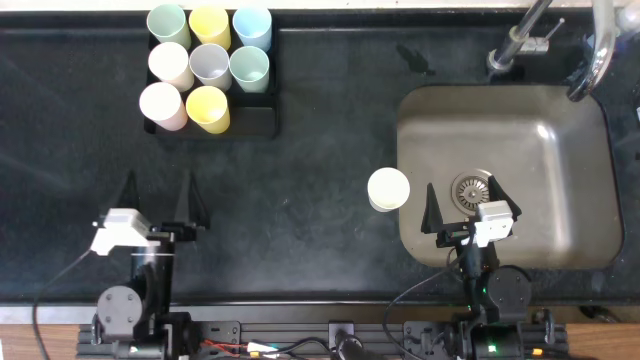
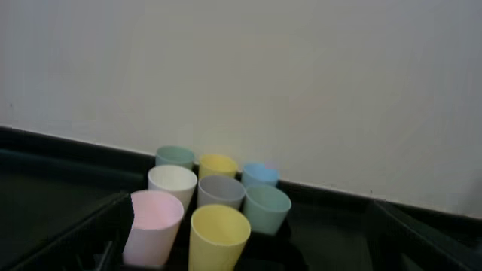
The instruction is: Store Cups
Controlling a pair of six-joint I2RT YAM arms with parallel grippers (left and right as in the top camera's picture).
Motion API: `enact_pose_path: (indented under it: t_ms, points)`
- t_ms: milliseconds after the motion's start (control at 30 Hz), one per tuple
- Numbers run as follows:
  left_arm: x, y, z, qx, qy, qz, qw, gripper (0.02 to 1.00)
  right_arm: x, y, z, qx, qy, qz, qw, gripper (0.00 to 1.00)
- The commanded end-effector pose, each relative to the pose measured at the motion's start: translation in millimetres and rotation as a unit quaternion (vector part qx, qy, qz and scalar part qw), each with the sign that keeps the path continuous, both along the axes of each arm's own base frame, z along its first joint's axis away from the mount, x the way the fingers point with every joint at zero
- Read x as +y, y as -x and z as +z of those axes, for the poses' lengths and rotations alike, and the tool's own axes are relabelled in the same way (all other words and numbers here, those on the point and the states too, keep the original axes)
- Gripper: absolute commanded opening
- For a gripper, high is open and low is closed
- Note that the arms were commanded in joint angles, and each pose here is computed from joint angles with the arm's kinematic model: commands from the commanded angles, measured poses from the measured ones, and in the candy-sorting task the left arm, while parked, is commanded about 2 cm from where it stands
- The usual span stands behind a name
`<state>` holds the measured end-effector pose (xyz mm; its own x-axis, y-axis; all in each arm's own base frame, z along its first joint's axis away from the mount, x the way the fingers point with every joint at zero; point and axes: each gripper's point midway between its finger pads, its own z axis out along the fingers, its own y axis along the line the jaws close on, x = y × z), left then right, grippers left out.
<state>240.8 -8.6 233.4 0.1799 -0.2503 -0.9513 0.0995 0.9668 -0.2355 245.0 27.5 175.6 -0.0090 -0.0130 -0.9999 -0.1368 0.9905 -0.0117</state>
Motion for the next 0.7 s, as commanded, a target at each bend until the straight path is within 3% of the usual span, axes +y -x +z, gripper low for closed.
enact_pose_path:
  t_ms: [33, 333, 700]
  points:
    - [-5.8, -2.1, -20.2, 0.023, -0.009, -0.016, 1.000, 1.000, -2.0, -0.4, -2.9, -0.001, 0.000, -0.005, 1.000, 0.996]
    - [-9.3, -4.2, -77.1, 0.138, -0.012, -0.019, 0.990, 1.000, -2.0, -0.4, -2.8, -0.002, 0.000, -0.005, 1.000, 0.996]
    - [-0.9, -5.3, -67.8, 0.119, -0.022, 0.007, 0.993, 1.000, -2.0, -0.4, -2.7, -0.002, 0.000, -0.005, 1.000, 0.996]
